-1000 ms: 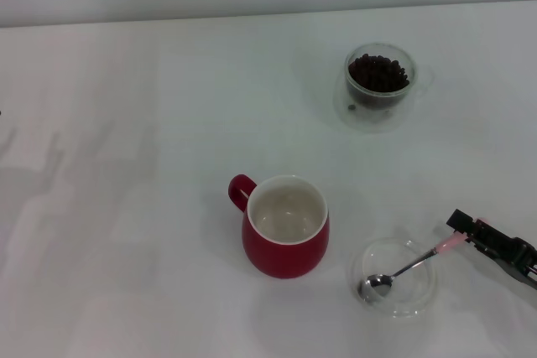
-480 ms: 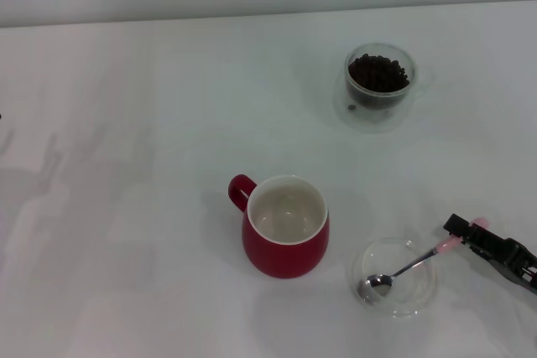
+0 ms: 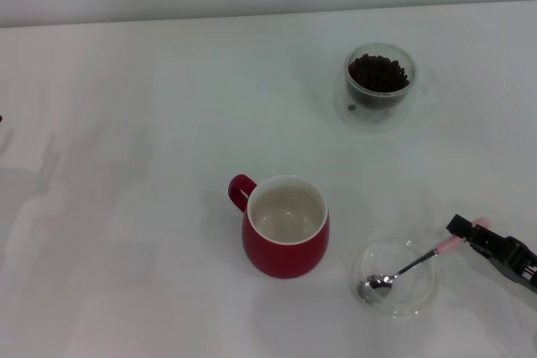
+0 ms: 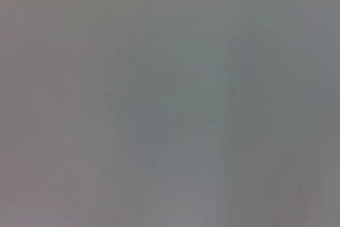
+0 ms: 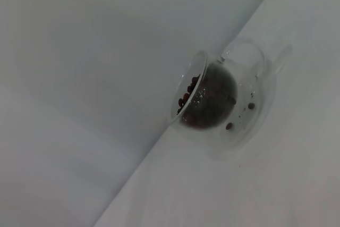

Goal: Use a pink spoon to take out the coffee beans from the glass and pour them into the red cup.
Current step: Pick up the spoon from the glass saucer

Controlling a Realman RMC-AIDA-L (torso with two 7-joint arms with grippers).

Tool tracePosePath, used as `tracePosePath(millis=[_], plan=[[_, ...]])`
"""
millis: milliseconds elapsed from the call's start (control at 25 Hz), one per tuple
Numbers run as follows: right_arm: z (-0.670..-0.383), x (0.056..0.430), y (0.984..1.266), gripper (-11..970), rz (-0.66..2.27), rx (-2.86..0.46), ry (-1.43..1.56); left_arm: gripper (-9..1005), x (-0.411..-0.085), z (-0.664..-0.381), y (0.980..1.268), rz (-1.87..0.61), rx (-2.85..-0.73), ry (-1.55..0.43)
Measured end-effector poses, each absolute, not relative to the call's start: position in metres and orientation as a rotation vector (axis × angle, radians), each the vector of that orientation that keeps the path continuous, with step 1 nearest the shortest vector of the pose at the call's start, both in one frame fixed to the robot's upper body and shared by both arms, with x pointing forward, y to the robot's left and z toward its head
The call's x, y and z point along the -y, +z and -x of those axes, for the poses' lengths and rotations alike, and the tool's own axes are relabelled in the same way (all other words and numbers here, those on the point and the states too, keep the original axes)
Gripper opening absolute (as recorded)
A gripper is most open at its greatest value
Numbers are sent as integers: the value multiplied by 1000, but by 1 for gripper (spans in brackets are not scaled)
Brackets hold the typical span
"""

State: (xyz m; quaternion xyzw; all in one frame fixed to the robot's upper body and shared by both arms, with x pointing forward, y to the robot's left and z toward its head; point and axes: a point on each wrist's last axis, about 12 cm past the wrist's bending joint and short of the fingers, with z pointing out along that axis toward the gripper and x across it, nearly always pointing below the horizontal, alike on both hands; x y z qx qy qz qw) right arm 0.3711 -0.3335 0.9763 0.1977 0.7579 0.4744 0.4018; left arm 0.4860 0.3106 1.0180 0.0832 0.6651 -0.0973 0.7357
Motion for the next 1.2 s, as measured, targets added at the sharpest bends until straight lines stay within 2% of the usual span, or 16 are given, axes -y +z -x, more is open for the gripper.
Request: tracePosePath(millis=[360,640,1200], plan=[[-371,333,977,161,-491,-1913,1207,643,-312,-485,1017,-183,-1467,-207],[-376,334,982,158,-457,-1891,1228,643,-312,-484,1016,-181,-1475,-205],[-403,350,1009,152,-325,-1816,1271,642,-315,-478,1014,-171,-1478,-197]])
